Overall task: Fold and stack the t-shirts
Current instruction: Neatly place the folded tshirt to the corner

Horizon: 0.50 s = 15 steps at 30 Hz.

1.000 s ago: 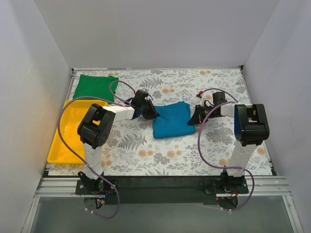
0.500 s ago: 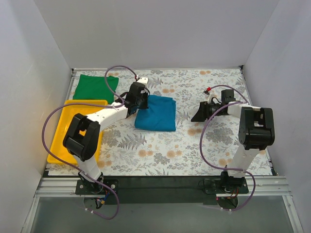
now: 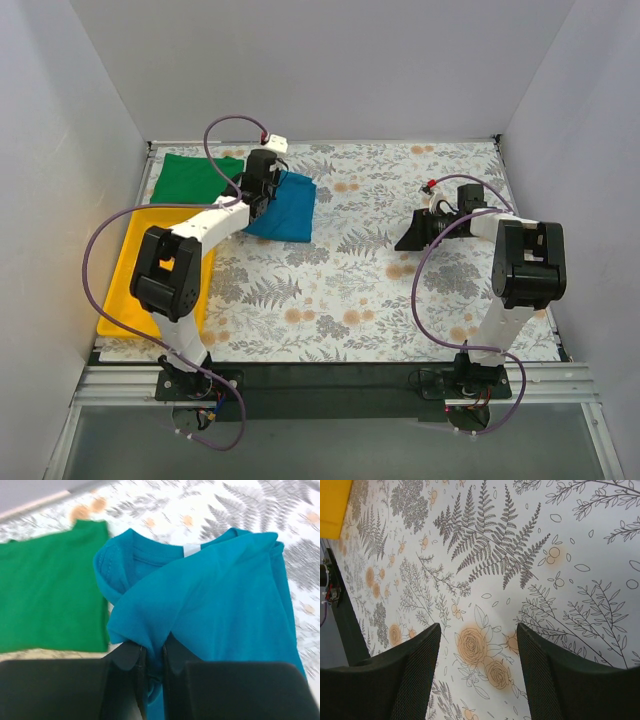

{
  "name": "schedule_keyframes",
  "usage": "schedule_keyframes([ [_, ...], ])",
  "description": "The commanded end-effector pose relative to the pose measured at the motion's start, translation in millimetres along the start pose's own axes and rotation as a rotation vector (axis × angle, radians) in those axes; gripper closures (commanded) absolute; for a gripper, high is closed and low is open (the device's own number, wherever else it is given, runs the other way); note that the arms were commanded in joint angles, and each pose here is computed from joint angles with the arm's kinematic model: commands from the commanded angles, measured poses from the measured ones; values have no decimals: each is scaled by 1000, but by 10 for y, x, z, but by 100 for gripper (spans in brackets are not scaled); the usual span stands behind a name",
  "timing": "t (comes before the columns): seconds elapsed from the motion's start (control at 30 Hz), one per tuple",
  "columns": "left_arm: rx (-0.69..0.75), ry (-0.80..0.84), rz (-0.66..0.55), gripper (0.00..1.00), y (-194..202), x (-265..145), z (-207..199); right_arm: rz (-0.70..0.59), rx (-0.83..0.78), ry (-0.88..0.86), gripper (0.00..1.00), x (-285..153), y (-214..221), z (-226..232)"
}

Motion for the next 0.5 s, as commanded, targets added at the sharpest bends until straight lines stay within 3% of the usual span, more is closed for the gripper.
schedule_keyframes([
  [0.0, 28, -153, -102, 100, -320, 29, 294, -16, -55, -42, 31, -47, -144, 93],
  [0.13, 61, -228, -164, 100, -440, 103, 397, -16, -58, -57, 32, -55, -153, 109],
  [0.47, 139, -403, -177, 100, -508, 322, 668, -15, -53, -84, 32, -65, -161, 112],
])
Point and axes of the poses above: each gripper's point midway between its finger pads, its own x axis out along the fingers, its own z axis along the line the jaws close on, y = z × x, the point moved 9 cm from there along -x, back along the fingers, and after that the axes turned 12 degrees about x, right-handed, at the moved point
